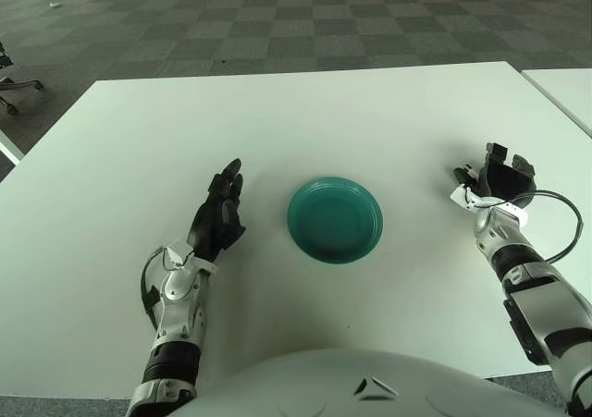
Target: Put the charger into the plate.
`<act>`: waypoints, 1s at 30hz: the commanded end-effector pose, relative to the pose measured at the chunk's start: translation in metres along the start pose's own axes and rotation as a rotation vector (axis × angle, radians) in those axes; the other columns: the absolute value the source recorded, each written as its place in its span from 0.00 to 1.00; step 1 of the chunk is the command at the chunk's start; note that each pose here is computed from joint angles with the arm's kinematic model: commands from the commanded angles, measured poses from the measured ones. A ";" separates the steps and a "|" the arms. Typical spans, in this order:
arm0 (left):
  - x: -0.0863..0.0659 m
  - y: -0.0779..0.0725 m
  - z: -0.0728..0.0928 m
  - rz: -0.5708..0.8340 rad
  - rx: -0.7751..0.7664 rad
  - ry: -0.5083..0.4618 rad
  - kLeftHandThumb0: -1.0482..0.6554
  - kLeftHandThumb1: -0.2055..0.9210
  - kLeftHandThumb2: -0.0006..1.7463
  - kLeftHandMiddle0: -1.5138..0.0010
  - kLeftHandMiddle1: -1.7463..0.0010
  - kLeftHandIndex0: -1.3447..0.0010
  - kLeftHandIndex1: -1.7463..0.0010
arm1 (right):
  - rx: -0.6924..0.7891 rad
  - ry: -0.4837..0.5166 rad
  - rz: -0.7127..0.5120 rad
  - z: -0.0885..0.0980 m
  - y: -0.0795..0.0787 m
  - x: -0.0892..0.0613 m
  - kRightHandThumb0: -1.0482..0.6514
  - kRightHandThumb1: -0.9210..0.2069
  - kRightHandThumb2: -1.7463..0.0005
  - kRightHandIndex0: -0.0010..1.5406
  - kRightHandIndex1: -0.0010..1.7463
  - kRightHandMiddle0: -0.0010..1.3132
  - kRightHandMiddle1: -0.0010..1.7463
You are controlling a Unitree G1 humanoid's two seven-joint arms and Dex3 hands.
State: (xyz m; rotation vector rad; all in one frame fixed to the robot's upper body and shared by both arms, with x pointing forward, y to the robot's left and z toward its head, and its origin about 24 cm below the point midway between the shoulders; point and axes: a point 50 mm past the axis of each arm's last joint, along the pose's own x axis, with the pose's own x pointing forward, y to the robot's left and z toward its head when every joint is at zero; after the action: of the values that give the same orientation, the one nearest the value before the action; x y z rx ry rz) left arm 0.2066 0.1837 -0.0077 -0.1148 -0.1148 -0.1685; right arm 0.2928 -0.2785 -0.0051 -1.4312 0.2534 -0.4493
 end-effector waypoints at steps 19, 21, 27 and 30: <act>-0.019 -0.002 -0.021 0.067 -0.068 0.128 0.06 1.00 0.59 0.91 0.99 1.00 0.69 | -0.148 0.125 0.364 -0.051 0.073 -0.094 0.15 0.00 0.65 0.27 0.04 0.00 0.43; -0.018 -0.001 -0.021 0.067 -0.068 0.128 0.06 1.00 0.59 0.91 0.99 1.00 0.69 | -0.163 0.122 0.361 -0.055 0.073 -0.094 0.16 0.00 0.66 0.28 0.04 0.00 0.45; -0.017 -0.001 -0.021 0.068 -0.068 0.129 0.06 1.00 0.59 0.91 0.99 1.00 0.69 | -0.197 0.097 0.342 -0.059 0.072 -0.096 0.20 0.00 0.70 0.33 0.07 0.00 0.51; -0.015 -0.001 -0.021 0.068 -0.069 0.129 0.06 1.00 0.59 0.91 0.99 1.00 0.69 | -0.199 0.077 0.313 -0.060 0.071 -0.096 0.22 0.00 0.72 0.33 0.25 0.04 0.60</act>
State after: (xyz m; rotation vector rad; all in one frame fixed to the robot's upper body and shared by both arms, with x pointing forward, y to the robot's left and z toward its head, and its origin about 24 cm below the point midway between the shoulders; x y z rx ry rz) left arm 0.2086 0.1818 -0.0061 -0.1302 -0.1078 -0.1582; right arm 0.2786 -0.2861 -0.0141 -1.4566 0.2248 -0.4872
